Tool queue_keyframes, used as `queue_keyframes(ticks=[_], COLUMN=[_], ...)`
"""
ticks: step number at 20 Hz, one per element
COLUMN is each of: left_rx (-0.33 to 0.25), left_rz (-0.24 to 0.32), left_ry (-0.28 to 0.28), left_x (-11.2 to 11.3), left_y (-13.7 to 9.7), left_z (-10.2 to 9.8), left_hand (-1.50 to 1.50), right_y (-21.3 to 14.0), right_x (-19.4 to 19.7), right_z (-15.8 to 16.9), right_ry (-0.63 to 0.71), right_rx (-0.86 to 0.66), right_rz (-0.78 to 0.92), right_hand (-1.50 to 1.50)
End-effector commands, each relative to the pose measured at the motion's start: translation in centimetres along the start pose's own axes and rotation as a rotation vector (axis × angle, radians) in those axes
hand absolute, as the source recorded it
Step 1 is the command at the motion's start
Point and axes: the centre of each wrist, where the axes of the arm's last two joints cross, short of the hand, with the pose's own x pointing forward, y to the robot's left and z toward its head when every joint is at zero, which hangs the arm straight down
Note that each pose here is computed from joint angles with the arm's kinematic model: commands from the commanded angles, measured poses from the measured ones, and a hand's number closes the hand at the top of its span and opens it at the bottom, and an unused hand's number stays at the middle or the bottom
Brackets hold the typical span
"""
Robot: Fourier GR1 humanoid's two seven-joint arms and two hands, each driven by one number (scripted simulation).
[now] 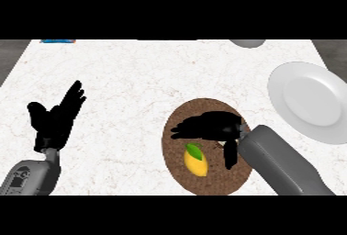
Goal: Pick the lemon from the placemat and place it in the plate
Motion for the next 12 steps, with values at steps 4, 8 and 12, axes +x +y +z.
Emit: queue_keyframes(ticks=[4,8,12], left_rx=[0.020,-0.007,-0.003], left_rz=[-0.009,0.000,0.006], left_ry=[-0.010,0.003,-0.007], left_x=[0.8,-0.2,0.9], left_y=[-0.3,0.6,0.7], left_z=[-0.3,-0.6,0.7], left_hand=[0.00,0.00,0.00], right_y=[-0.1,3.5,2.1], right_x=[1.7,0.8,-0.7], right_z=[-2.8,-4.7,-3.8], right_ry=[0.028,0.035,0.067], right_rx=[-0.011,0.027,0.035], right_rz=[0.033,0.060,0.096], right_hand=[-1.50,-1.50,-1.50])
